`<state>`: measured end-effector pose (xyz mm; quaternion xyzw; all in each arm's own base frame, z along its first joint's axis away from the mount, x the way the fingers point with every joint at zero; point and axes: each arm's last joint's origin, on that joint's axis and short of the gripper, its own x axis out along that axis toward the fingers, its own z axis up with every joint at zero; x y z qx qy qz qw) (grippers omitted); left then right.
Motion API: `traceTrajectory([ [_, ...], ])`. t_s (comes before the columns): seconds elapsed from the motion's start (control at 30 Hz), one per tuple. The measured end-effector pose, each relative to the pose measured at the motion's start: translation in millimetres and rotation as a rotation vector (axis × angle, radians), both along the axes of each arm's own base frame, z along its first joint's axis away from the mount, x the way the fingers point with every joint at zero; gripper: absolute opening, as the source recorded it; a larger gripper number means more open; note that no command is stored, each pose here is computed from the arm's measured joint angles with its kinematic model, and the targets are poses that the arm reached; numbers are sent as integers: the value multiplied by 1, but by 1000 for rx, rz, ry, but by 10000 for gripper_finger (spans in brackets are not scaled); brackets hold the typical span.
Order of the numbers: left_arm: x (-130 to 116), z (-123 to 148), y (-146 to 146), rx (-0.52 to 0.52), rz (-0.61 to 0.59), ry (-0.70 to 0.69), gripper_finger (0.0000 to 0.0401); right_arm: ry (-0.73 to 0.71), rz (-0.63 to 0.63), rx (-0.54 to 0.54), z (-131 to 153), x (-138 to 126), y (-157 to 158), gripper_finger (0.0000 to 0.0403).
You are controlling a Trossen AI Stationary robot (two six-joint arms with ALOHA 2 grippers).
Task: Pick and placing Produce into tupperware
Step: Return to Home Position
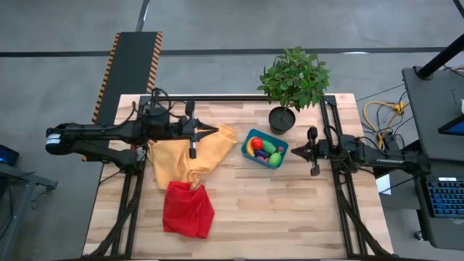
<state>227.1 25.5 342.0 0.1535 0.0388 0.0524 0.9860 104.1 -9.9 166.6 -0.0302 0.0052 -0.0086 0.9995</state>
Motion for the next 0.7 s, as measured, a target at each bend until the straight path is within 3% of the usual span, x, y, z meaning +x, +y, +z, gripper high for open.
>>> traceTrajectory([
  [0.23,16,-35,-2,-149,-94,103,1,-54,-38,-28,5,0,-2,8],
  [0.4,20,-62,1,-170,-113,121,1,-78,-42,-27,8,0,-2,8],
  [0.5,12,-72,7,-160,-132,101,1,-78,-43,-27,8,0,-2,8],
  [0.7,-24,-87,26,-175,-32,82,1,-82,-42,-27,8,0,-2,8],
])
